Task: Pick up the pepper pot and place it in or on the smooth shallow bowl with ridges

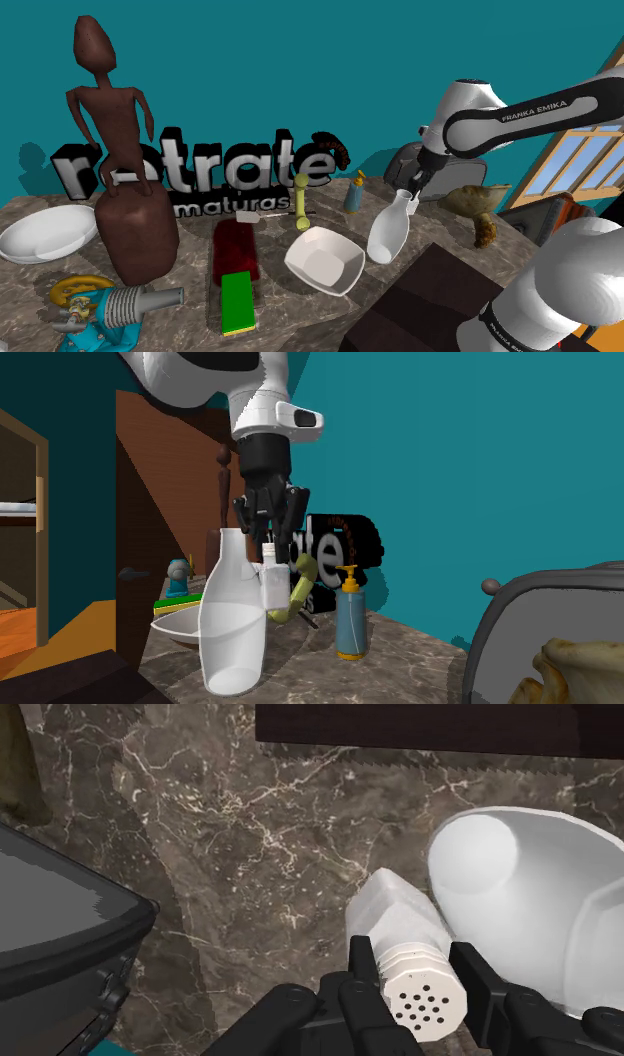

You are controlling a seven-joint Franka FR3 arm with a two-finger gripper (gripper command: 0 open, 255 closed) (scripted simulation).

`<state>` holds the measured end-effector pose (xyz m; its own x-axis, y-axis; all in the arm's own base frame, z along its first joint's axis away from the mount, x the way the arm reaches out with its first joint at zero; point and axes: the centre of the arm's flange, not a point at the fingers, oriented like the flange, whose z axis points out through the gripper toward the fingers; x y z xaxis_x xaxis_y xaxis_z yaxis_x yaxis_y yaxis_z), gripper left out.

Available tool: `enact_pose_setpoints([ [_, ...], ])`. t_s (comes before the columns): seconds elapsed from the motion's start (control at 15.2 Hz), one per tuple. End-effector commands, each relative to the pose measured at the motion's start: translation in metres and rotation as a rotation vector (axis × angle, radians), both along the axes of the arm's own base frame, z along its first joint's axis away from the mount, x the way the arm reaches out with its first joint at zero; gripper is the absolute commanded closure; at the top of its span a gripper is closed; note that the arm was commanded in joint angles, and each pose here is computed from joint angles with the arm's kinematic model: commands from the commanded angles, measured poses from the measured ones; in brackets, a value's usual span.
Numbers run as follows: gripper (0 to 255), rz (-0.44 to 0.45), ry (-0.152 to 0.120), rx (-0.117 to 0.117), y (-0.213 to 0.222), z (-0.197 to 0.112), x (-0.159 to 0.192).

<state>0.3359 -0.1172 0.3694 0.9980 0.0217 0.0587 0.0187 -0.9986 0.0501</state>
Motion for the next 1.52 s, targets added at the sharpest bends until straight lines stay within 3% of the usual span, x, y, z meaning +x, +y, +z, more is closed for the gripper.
enact_pose_setpoints([
  [0.0, 255, -0.001, 0.0, 0.0, 0.027, 0.002, 0.009],
  [1.25, 255, -0.001, 0.0, 0.0, 0.27, 0.023, 0.067],
  [1.45, 255, -0.001, 0.0, 0.0, 0.278, 0.013, 0.069],
])
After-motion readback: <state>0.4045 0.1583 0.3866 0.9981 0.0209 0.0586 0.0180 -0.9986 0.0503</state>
